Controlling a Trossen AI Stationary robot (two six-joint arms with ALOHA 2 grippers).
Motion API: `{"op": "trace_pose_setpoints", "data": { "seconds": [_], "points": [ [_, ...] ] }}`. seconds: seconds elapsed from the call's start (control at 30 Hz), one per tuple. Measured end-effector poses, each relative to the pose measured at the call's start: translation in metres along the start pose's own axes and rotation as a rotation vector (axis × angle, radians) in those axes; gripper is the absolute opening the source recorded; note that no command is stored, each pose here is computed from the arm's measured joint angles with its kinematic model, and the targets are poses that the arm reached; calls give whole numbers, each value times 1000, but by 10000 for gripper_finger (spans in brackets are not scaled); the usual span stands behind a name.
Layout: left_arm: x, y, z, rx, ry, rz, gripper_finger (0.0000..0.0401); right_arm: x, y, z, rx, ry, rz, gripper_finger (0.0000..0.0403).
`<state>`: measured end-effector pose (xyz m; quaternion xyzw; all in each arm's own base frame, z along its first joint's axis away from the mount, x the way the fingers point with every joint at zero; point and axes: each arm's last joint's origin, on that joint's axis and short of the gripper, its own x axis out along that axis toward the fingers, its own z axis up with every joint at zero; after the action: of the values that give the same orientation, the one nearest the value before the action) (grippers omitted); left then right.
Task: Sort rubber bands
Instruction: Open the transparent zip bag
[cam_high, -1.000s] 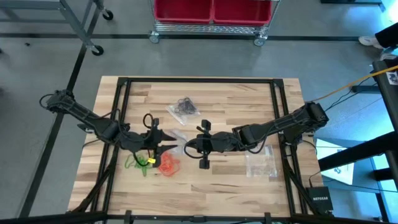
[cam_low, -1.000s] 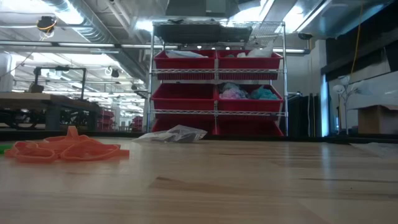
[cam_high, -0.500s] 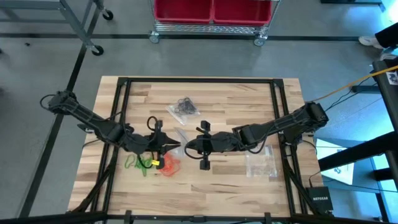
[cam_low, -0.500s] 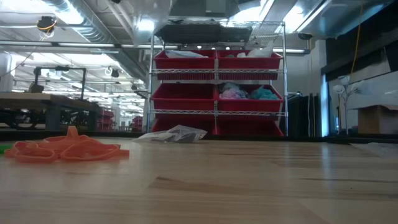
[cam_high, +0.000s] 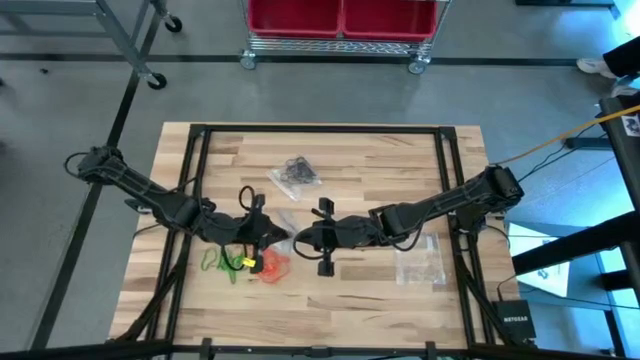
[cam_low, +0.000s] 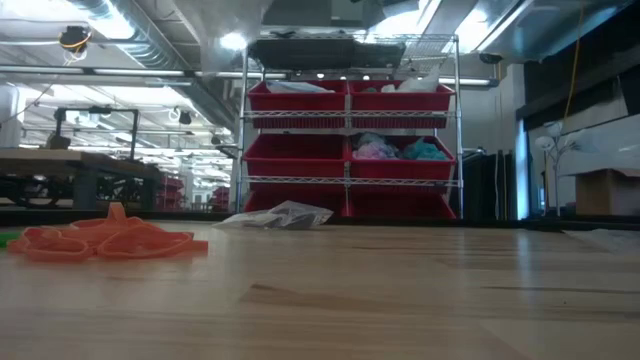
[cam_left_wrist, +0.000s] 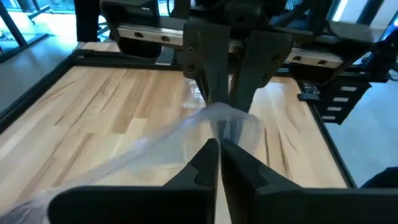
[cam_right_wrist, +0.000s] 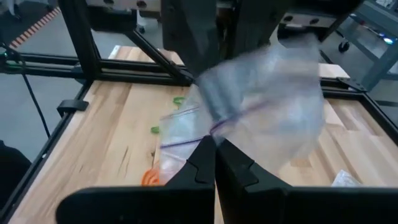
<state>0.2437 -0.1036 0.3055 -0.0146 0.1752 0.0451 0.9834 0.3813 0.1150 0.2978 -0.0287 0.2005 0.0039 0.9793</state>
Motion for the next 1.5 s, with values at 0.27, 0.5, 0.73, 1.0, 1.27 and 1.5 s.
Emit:
{"op": "trace_pose_setpoints", "data": {
  "seconds": [0.27, 0.5, 0.73, 1.0, 1.27, 1.5],
  "points": [
    [-1, 0, -5, 37, 36, 34, 0, 0, -1, -1, 8, 10, -28, 0],
    [-12, -1, -23, 42, 167, 127, 0, -2, -3, -10, 55, 99, -68, 0],
    [-17, -7, -26, 17, 169, 126, 0, -4, 3, -9, 70, 88, -34, 0],
    [-13, -10, -15, -91, 95, 39, 38, -3, 3, -9, 61, 94, -30, 0],
    [6, -1, -20, -104, 150, 65, 115, -3, 3, -9, 37, 88, -28, 0],
    [11, 2, -14, -101, 100, 62, 133, -3, 4, -9, 29, 91, -1, 0]
  ]
}}
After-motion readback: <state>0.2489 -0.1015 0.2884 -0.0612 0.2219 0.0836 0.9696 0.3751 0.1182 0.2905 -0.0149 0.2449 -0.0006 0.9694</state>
